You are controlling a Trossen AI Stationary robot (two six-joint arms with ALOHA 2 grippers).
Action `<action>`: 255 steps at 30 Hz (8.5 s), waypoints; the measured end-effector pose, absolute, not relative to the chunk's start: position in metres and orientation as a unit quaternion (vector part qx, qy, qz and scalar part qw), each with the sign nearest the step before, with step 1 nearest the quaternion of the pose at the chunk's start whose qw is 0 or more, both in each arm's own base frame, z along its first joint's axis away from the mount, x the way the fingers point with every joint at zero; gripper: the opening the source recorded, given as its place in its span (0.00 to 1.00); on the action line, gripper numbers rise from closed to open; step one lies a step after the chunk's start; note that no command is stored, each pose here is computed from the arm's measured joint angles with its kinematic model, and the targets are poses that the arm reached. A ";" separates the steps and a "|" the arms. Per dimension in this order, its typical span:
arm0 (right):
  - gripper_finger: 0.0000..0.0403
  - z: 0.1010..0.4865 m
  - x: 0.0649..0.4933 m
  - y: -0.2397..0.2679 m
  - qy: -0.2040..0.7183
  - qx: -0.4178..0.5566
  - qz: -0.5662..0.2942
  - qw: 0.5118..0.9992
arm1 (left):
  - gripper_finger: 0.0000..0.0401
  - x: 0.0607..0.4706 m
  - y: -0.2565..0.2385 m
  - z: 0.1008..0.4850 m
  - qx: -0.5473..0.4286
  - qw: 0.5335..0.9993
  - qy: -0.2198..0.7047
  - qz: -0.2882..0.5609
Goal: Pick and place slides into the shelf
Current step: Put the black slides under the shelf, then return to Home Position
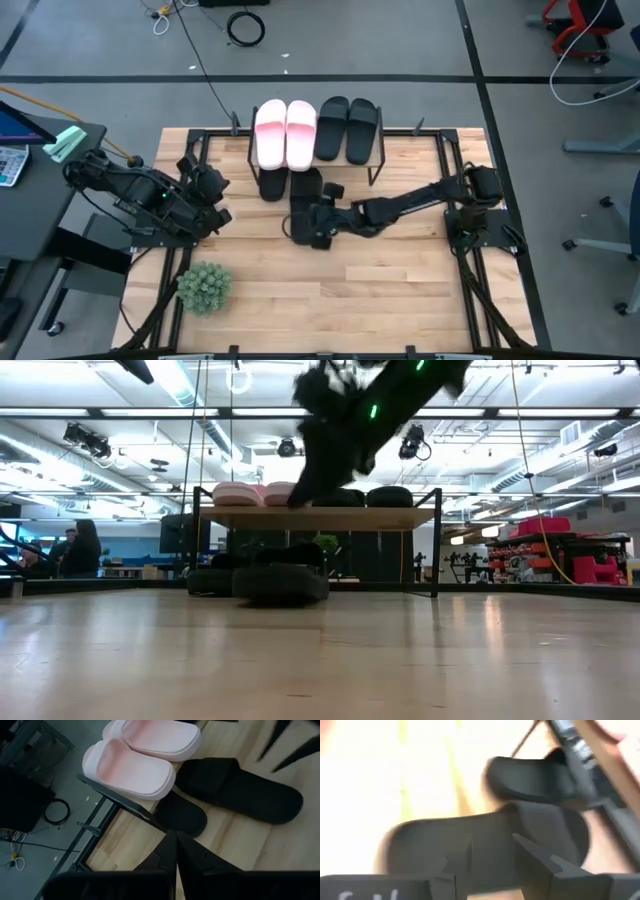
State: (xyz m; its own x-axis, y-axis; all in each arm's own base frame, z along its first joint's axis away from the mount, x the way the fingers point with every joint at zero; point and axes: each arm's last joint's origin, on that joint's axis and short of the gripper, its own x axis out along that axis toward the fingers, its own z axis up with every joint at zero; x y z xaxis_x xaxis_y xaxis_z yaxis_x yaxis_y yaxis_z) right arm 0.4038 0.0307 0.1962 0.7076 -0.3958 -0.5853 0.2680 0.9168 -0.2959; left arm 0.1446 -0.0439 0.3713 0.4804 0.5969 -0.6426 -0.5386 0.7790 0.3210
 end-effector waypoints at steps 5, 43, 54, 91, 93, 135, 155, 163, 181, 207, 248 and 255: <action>0.31 0.213 0.394 0.066 0.327 0.004 -0.092 0.941 | 0.02 0.143 -0.049 0.371 0.034 0.866 0.383 0.318; 0.00 0.122 0.429 -0.024 0.365 -0.015 -0.170 0.915 | 0.05 0.140 -0.061 0.372 0.052 0.880 0.379 0.281; 0.00 0.123 0.430 -0.017 0.362 -0.056 -0.178 0.913 | 0.01 0.141 -0.061 0.372 0.052 0.880 0.378 0.281; 0.03 0.305 0.165 0.051 0.148 0.021 -0.025 0.988 | 0.10 0.034 0.006 0.360 -0.143 0.948 0.144 0.244; 0.03 0.286 0.159 0.049 0.114 0.039 0.009 0.993 | 0.09 0.047 -0.002 0.340 -0.142 0.961 0.106 0.213; 0.03 0.206 0.083 0.014 -0.014 0.104 0.024 0.994 | 0.09 0.092 -0.005 0.265 -0.077 0.981 -0.056 0.170; 0.04 0.200 0.084 0.014 0.006 0.103 0.018 0.994 | 0.07 0.072 0.001 0.229 -0.110 0.976 -0.044 0.181; 0.04 0.199 0.084 0.014 0.012 0.094 0.016 0.995 | 0.09 0.084 -0.004 0.207 -0.084 0.986 -0.055 0.135; 0.04 0.194 0.084 0.014 0.036 0.061 0.017 0.997 | 0.07 0.086 -0.005 0.191 -0.067 0.991 0.021 0.116; 0.04 0.173 0.094 0.017 -0.003 0.085 0.039 0.996 | 0.09 0.085 -0.005 0.182 -0.059 0.989 0.059 0.119; 0.03 0.173 0.094 0.017 0.004 0.090 0.038 0.995 | 0.06 0.090 -0.006 0.173 -0.053 0.991 0.051 0.116; 0.03 0.173 0.094 0.017 0.004 0.090 0.038 0.995 | 0.08 0.090 -0.006 0.173 -0.053 0.991 0.051 0.116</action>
